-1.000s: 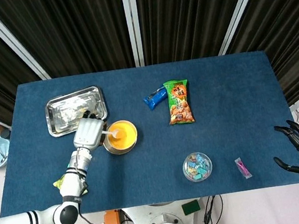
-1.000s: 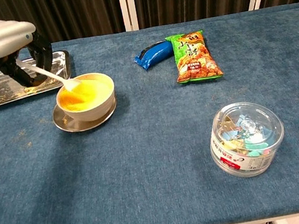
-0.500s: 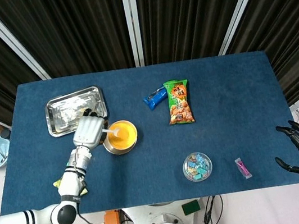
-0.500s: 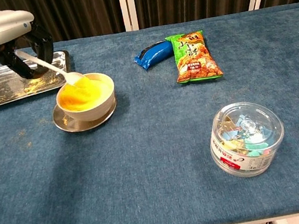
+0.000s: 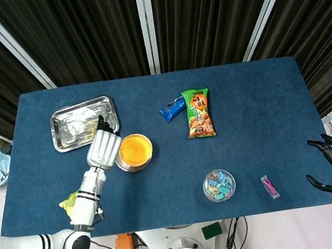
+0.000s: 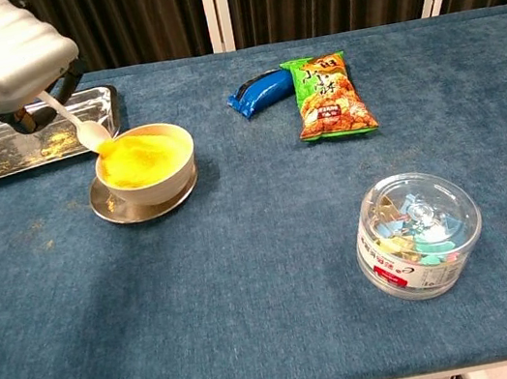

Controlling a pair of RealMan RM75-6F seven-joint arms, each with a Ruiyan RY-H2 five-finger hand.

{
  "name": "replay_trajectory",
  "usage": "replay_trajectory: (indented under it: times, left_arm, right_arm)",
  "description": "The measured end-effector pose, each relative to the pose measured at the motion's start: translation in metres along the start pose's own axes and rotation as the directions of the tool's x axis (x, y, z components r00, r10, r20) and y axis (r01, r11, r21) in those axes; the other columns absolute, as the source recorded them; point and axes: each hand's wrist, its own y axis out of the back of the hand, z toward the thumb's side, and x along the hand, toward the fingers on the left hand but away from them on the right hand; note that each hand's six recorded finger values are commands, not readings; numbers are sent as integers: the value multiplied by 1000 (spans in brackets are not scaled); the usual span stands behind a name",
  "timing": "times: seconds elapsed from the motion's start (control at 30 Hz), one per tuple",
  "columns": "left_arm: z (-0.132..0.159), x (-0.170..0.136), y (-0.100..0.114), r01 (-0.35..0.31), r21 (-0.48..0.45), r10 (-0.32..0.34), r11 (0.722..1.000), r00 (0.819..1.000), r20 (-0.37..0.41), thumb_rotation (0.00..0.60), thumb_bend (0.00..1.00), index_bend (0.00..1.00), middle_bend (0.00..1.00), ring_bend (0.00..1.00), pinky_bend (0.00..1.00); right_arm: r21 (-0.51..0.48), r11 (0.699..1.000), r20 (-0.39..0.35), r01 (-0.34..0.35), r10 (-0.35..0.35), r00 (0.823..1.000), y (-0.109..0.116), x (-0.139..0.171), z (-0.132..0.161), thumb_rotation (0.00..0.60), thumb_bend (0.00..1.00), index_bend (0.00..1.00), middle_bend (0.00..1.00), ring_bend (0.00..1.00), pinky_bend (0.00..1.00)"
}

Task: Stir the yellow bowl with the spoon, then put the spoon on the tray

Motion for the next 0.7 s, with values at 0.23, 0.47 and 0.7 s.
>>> replay_trajectory:
  times: [0.23,0.47,0.7]
  left_arm:
    - [20,-7,5,-77,167,73,983,997,32,600,463,667,535,315,187]
    - [32,-12,10,-128,184,119,975,991,60,600,462,670,534,316,187]
    - [19,-9,14,-115,22,115,993,993,14,600,457,670,527,315,187]
  right_arm:
    - [-1,1000,2,0,0,1000,0,-1,-1,600,245,172,217,78,190]
    - [1,1000,-2,1,-1,1000,0,-2,1,600,245,172,217,78,190]
    - [6,1000,1,3,-3,1000,1,-1,2,600,245,172,217,78,190]
